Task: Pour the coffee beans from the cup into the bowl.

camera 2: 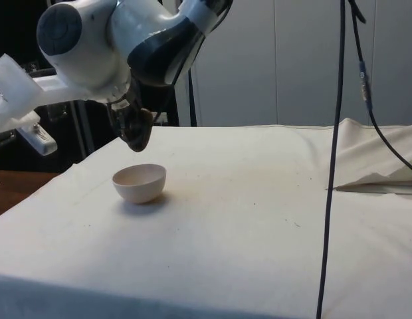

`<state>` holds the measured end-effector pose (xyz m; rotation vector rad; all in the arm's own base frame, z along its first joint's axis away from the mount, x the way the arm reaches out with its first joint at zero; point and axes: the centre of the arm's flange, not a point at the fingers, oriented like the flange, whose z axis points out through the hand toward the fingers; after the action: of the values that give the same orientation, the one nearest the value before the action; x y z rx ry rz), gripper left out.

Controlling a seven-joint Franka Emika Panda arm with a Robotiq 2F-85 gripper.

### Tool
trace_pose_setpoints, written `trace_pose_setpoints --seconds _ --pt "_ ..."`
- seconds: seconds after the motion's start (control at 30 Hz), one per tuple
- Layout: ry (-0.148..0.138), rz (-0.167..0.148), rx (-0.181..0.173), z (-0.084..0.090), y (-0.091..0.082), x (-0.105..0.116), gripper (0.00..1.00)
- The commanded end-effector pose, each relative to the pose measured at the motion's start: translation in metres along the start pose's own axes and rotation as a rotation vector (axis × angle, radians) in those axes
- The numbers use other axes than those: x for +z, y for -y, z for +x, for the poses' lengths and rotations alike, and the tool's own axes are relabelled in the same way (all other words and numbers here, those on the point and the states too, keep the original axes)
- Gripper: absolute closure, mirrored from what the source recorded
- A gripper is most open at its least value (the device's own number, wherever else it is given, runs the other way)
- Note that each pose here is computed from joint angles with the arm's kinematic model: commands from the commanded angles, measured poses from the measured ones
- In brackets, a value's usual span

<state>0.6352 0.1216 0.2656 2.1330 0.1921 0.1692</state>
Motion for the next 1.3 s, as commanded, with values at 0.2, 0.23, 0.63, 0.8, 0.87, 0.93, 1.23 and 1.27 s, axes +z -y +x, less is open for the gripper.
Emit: trace_pose_setpoints --seconds 0.2,0.23,0.63,0.8,0.87,0.93,1.23,1.27 --pt "-0.021 -0.053 -0.030 -0.003 0.006 -0.008 0.99" --pt "-0.017 -0.043 -0.024 -0.002 0.004 -0.007 0.99" --pt "-0.047 -0.138 -0.046 -0.006 0.027 -0.020 0.99" --pt "-0.062 -0.183 -0.048 -0.009 0.037 -0.026 0.99" --pt "-0.067 -0.197 -0.048 -0.010 0.040 -0.027 0.99" --pt "-0.069 -0.205 -0.048 -0.010 0.042 -0.029 0.99" --pt "-0.097 -0.282 -0.049 -0.013 0.054 -0.037 0.99" --pt "-0.101 -0.289 -0.050 -0.013 0.055 -0.037 0.99"
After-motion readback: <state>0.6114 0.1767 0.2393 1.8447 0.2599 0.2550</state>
